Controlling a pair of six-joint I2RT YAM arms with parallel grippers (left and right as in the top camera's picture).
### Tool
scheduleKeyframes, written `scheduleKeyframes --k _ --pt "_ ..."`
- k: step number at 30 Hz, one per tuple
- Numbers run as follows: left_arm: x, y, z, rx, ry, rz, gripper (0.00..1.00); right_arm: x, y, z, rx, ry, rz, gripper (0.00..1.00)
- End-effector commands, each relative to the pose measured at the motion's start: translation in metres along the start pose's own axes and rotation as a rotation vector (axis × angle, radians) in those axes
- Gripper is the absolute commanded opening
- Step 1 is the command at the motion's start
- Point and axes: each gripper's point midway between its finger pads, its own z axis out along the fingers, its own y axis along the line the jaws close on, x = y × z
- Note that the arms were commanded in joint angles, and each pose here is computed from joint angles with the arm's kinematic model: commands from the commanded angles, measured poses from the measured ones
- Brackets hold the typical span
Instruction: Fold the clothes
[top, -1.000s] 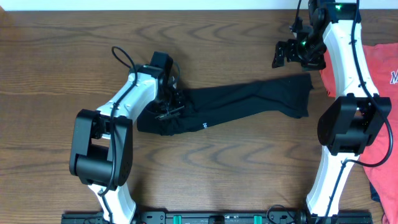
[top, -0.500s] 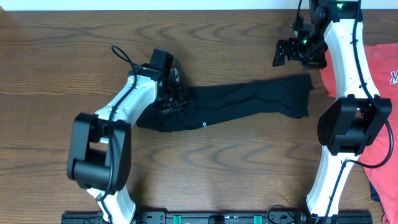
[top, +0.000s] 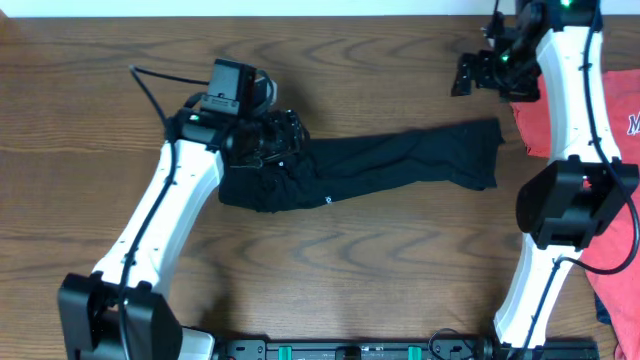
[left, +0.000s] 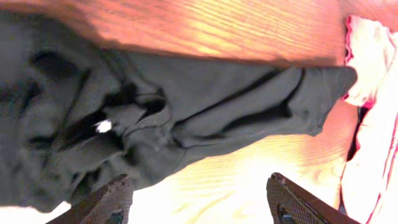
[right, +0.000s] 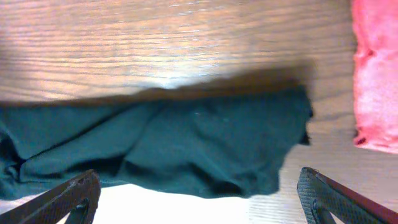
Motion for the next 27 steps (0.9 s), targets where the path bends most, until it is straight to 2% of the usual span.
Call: scheduleKeyframes --k 1,7,12,20,27 --pt "-0.008 0.029 -0.007 -0.036 -0.004 -0.084 0.71 -0.002 -0.02 -0.014 0.002 -0.028 0.04 0.99" --pt "-0.01 0.065 -0.012 0.013 0.013 -0.173 0.71 0.002 -0.042 -0.019 0.007 -0.016 0.092 0.99" --pt "-0.011 0.069 -0.019 0.086 0.021 -0.162 0.75 0.0 -0.053 -0.006 0.001 -0.017 0.08 0.99" --pt "-0.005 0.067 -0.02 0.104 0.05 -0.176 0.76 0.015 -0.058 0.061 -0.121 0.044 0.074 0.99" --pt "0.001 0.067 -0.02 0.104 0.073 -0.191 0.76 0.027 -0.061 0.11 -0.151 0.1 0.07 0.99"
